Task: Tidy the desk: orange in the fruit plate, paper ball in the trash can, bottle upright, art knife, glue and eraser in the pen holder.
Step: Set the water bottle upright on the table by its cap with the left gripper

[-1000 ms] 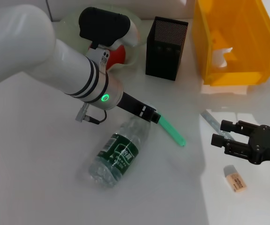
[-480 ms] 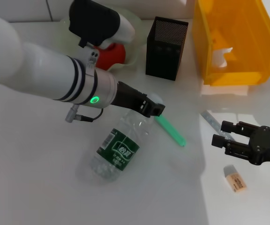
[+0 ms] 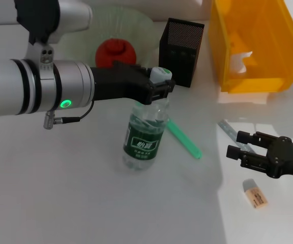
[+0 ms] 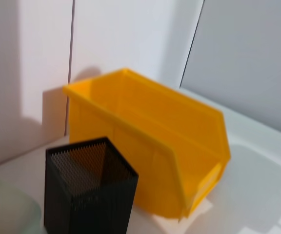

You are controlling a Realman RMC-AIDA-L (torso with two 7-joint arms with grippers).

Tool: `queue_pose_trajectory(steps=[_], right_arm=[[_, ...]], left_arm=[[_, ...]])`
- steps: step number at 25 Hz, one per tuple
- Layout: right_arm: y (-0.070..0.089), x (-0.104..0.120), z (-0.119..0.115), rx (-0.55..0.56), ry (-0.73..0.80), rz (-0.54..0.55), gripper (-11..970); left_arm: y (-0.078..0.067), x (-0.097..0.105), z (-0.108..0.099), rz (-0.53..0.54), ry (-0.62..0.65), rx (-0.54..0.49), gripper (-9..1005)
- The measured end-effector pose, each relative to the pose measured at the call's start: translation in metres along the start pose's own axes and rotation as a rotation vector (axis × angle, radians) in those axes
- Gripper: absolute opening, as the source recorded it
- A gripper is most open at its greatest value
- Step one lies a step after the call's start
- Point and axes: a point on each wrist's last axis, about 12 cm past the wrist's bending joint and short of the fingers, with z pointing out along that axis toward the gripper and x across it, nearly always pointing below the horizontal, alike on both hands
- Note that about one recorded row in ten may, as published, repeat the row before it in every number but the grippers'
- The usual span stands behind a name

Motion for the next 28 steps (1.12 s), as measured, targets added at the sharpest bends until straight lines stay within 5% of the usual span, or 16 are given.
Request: queue_pose_trajectory(steps=[19,28], right_arm=[[0.001,0.004,0.002,0.001,-0.012,0.039,683],[0.002,0.004,0.002,-0.002,-0.013,0.052,683]], left_arm=[[0.0,0.015,-0.021,0.116,-0.3,0.082,447],[0.026,0.061,-0.033,0.104,-0.551,0.068,448]])
